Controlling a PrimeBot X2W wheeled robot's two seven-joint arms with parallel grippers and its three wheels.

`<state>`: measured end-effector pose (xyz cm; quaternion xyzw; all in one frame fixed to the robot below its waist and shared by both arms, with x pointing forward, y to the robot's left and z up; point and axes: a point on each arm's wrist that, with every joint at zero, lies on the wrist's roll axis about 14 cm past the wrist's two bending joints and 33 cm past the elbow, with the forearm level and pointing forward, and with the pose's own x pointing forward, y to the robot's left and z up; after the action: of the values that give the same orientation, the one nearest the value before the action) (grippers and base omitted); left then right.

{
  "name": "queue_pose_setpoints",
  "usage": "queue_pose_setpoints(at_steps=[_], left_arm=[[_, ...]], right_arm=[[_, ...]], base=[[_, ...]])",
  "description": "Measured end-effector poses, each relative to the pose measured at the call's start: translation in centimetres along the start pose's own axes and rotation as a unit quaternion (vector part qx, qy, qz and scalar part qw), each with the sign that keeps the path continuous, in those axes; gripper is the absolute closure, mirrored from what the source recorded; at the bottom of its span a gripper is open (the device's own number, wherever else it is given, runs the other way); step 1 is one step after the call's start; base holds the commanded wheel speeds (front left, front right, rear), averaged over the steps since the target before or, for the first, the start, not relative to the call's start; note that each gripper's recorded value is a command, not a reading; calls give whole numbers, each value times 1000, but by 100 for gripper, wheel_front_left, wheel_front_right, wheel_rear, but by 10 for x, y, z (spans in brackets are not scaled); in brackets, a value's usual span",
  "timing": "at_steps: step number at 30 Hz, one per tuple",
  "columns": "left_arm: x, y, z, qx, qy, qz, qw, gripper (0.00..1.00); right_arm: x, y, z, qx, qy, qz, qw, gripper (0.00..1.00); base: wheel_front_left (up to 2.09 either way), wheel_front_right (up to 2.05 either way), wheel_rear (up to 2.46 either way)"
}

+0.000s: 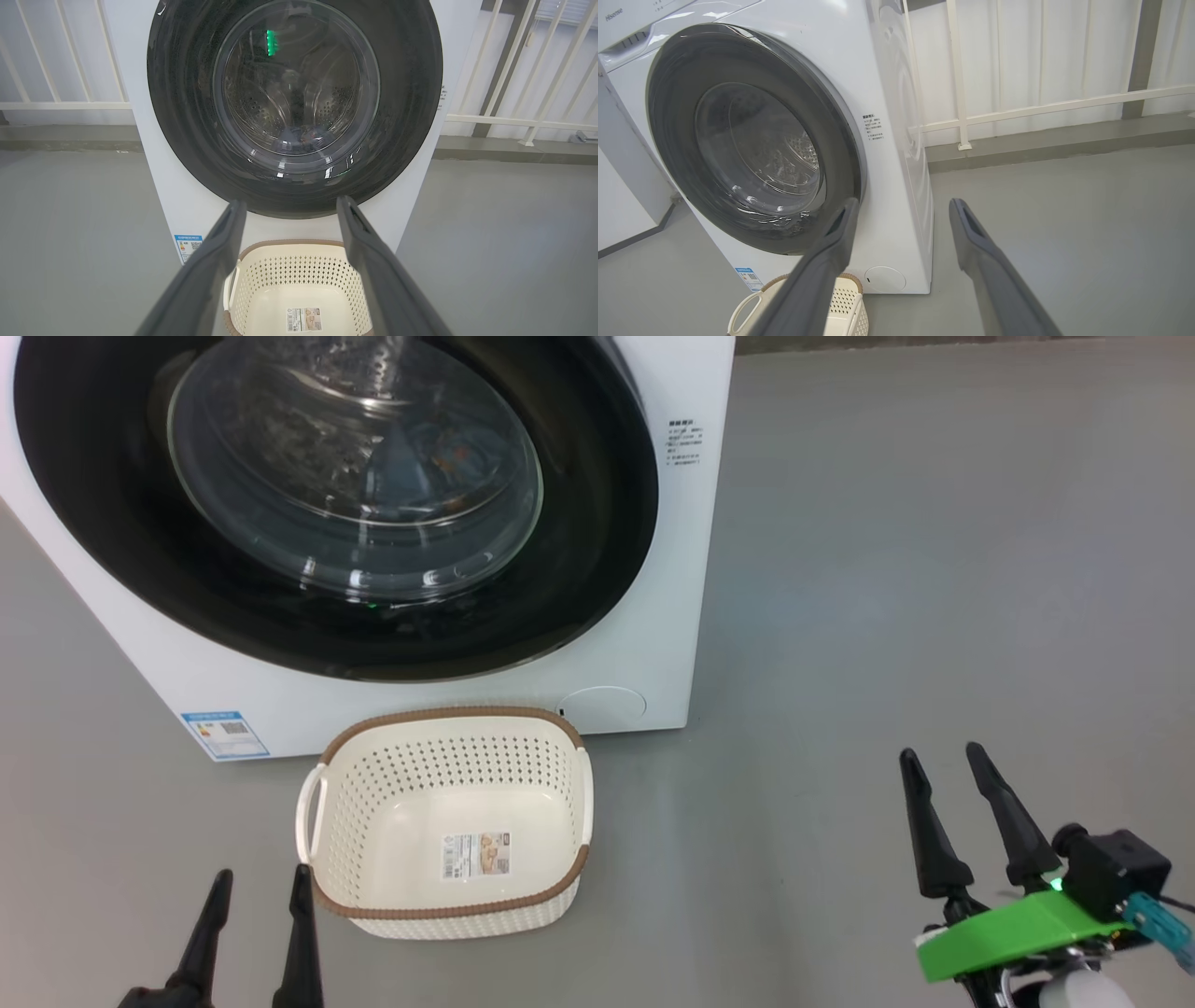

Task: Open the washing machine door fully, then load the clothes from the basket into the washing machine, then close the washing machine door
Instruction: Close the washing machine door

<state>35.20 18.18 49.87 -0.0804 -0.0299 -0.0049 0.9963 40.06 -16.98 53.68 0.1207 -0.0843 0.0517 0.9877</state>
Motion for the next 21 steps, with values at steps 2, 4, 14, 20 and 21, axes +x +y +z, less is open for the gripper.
queue_pose_setpoints(at_steps=[2, 4, 14, 20, 21], left_arm=[[-1, 0, 0, 2, -1, 2, 1000, 0], [-4, 1, 0, 4, 0, 4, 1000, 0], [-17, 4, 1, 11, -1, 15, 1000, 0], [-25, 10, -1, 13, 4, 29, 999, 0], [-26, 10, -1, 14, 4, 31, 999, 0]], right_arm=[[-3, -2, 1, -1, -1, -4, 1000, 0], [-9, -2, 1, -9, 0, -4, 1000, 0], [-22, -5, 5, -18, -3, -14, 1000, 0], [-26, -4, 1, -18, 2, -14, 1000, 0], [-26, -4, 1, -18, 3, -14, 1000, 0]], base=[[0, 0, 0], [0, 0, 0], [0, 0, 0], [0, 0, 0], [0, 0, 0]])
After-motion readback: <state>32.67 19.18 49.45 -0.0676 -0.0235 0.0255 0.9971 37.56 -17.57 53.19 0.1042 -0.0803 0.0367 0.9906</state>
